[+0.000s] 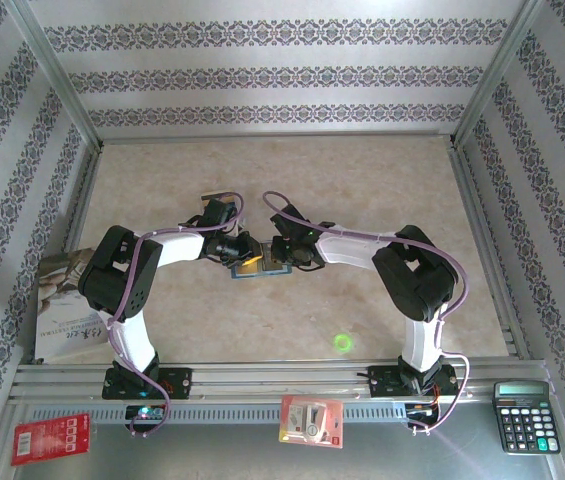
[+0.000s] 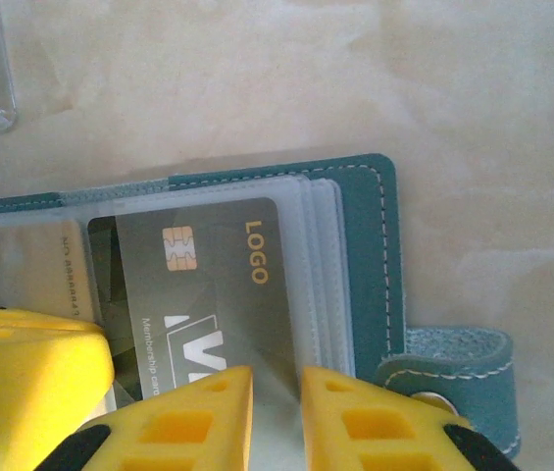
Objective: Take the credit cards out of the card holder
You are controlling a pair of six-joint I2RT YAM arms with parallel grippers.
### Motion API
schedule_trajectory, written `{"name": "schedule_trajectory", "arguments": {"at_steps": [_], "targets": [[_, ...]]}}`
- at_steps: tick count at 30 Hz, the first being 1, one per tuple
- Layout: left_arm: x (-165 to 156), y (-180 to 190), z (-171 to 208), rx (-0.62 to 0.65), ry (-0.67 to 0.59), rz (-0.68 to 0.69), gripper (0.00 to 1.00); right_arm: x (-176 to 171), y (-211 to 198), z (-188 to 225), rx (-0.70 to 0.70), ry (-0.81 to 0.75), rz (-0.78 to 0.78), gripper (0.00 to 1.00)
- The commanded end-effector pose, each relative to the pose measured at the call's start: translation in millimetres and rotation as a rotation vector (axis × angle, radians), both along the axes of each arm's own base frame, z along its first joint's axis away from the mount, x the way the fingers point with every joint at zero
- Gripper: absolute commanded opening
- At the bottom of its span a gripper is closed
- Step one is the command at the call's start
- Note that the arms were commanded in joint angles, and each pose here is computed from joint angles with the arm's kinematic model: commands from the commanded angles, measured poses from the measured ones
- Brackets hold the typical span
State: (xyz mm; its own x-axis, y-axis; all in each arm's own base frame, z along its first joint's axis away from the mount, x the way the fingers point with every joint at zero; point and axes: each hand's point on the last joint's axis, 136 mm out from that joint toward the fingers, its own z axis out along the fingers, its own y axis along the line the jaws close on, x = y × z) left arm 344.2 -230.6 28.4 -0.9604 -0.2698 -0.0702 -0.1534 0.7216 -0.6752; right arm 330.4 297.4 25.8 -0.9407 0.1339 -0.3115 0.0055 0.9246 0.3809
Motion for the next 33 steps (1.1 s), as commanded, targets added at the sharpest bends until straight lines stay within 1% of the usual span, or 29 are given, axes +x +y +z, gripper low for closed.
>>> {"name": "schedule_trajectory", "arguments": {"at_steps": [1, 6, 13, 18, 27, 33], "targets": [[-7.3, 5.5, -15.7, 0.031, 0.042, 0.003, 0.16, -4.5, -5.6, -13.7, -0.017, 0.055, 0.001, 0.21], [-6.5, 3.6, -14.3, 0.019, 0.043, 0.003, 0.14, -5.0, -4.0, -14.1, -0.008, 0.060, 0.005, 0.21], [-2.3, -4.1, -5.6, -0.038, 0.029, -0.004, 0.14, -5.1, -4.1, -15.5, -0.003, 0.070, 0.005, 0.18], [0.9, -6.1, 0.5, -0.052, 0.010, -0.007, 0.14, -4.8, -4.9, -15.9, -0.005, 0.071, 0.004, 0.18], [0.5, -7.2, 1.0, -0.072, 0.013, -0.012, 0.14, -5.1, -3.1, -16.0, 0.005, 0.075, 0.008, 0.18], [-0.1, -1.0, 2.0, -0.055, 0.013, -0.010, 0.08, -4.0, -6.6, -15.5, -0.006, 0.065, -0.001, 0.18]]}}
